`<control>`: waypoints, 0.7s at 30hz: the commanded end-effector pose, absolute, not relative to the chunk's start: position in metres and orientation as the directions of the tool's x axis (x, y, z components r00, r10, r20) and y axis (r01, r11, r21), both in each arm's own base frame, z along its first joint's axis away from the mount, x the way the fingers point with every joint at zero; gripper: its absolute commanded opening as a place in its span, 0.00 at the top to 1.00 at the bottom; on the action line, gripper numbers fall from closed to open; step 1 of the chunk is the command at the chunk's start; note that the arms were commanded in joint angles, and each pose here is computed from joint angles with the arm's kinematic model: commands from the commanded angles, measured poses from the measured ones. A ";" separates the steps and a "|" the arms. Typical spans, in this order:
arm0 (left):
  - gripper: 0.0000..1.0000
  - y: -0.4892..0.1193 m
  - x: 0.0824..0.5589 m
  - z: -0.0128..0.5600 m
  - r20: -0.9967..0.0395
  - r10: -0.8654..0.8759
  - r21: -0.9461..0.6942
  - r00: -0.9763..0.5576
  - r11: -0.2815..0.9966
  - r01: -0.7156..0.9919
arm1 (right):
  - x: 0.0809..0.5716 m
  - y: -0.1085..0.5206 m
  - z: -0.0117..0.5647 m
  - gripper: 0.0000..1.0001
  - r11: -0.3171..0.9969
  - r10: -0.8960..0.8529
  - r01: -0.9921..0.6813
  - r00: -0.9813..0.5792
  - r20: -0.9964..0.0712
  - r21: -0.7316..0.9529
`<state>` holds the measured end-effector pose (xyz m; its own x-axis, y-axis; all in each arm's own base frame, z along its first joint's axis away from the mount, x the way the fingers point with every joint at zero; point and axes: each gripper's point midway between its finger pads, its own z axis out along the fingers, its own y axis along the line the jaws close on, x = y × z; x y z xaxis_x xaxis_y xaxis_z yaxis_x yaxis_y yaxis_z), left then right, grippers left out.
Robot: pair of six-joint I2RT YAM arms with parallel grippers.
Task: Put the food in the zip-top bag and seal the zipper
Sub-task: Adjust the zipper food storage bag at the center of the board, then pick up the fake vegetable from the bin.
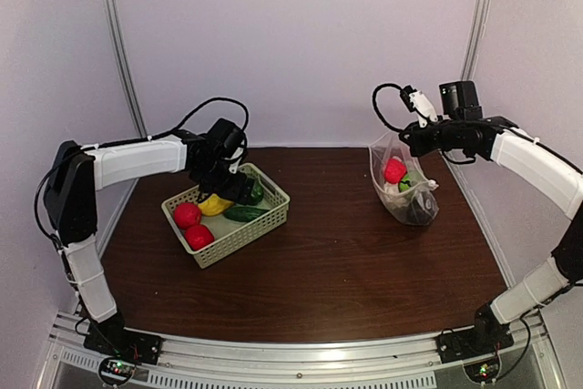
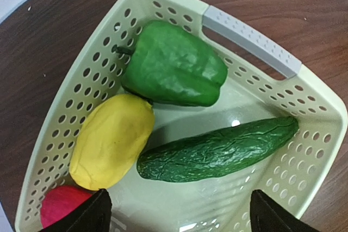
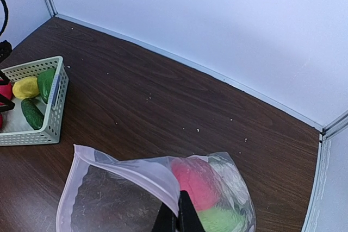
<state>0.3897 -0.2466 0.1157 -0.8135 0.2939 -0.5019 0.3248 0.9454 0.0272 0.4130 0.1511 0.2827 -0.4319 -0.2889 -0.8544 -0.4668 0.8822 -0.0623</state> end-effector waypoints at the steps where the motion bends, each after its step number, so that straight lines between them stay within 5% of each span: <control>1: 0.11 -0.261 0.403 0.142 -0.528 0.527 0.152 -0.666 0.830 0.536 | 0.406 0.154 0.295 1.00 0.876 -0.257 -0.481 -0.397 -0.881 -0.038; 4: 0.16 -0.267 0.402 0.130 -0.452 0.690 0.221 -0.565 0.701 0.678 | 0.404 0.155 0.298 1.00 0.874 -0.252 -0.484 -0.390 -0.886 -0.035; 8: 0.38 -0.268 0.397 0.102 -0.317 0.837 0.250 -0.447 0.528 0.812 | 0.404 0.155 0.300 1.00 0.873 -0.247 -0.486 -0.388 -0.888 -0.030; 21: 0.36 -0.272 0.408 0.046 -0.222 0.923 0.284 -0.314 0.370 0.885 | 0.401 0.157 0.301 1.00 0.870 -0.233 -0.494 -0.399 -0.887 -0.007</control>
